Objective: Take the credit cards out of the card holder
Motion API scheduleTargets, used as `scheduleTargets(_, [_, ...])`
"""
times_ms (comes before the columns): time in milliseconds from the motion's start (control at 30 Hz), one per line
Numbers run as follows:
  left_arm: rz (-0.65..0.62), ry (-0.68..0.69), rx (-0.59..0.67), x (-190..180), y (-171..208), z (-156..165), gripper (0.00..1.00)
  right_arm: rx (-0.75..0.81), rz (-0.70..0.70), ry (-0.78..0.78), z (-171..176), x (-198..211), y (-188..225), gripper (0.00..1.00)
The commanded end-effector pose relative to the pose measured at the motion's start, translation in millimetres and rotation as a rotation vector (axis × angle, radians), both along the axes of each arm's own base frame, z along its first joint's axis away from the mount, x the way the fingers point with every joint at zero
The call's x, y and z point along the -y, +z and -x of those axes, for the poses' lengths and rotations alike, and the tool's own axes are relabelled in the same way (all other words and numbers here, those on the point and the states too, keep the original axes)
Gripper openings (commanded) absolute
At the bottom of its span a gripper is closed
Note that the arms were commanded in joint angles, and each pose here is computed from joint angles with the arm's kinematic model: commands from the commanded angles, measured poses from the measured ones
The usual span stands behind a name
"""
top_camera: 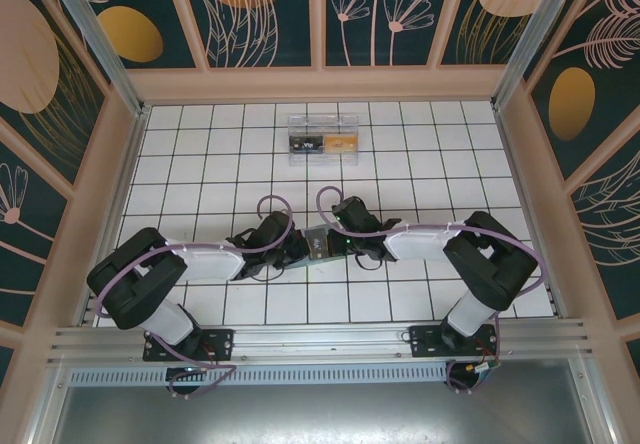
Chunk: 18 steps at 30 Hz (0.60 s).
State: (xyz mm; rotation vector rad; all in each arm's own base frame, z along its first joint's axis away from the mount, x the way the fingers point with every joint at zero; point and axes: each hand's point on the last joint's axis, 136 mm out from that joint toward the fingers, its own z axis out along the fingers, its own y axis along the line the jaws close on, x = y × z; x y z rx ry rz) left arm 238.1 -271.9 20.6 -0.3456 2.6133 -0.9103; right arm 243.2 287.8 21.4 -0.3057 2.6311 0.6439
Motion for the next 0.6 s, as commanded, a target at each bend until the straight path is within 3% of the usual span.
scheduleTargets(0, [-0.070,0.010,-0.022,-18,-13,7,0.00,-0.058,0.126,-0.054,10,34,-25,0.02])
scheduleTargets(567, [-0.077,0.024,-0.003,-28,-4,7,0.00,-0.055,0.124,-0.055,9,34,-24,0.01])
